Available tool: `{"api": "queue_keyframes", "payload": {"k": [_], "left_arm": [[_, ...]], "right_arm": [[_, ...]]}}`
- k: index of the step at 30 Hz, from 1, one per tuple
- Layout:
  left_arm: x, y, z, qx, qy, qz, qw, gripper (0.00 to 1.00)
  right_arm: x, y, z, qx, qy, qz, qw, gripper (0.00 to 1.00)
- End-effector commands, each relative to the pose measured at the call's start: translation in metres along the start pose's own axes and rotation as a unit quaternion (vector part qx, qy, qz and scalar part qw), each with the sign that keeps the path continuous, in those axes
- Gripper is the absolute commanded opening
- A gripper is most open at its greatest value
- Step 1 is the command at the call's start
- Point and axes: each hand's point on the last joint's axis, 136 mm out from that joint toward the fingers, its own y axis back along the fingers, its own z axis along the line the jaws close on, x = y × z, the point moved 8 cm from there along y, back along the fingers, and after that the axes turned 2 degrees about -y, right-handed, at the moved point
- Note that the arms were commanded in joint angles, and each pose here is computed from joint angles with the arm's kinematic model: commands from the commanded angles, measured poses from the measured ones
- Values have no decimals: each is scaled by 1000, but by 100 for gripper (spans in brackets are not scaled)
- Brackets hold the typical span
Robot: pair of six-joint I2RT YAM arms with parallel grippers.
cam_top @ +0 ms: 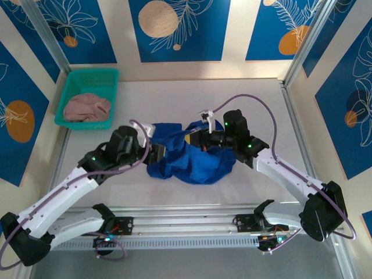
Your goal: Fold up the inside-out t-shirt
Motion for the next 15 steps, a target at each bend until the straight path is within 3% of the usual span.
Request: {"api": "queue_keyframes", "payload": {"k": [1,5,9,12,15], "left_arm": [[19,-20,-13,30,-4,32,999,65],[26,-47,-3,-27,-11,63,998,66],[7,-76,0,-53,-16,35,998,63],[-8,-102,9,-64,-3,29,998,50],[-23,-115,2,-1,5,21,1000,19]], "right_arm": [[-16,5,10,-28,-20,-17,999,0],[-16,6,9,-26,-22,-16,999,0],[-9,9,7,-27,-16,-13,999,0],[-4,16,5,-22,-11,-17,1000,0],[0,28,0,3,-15,-29,999,0]]}}
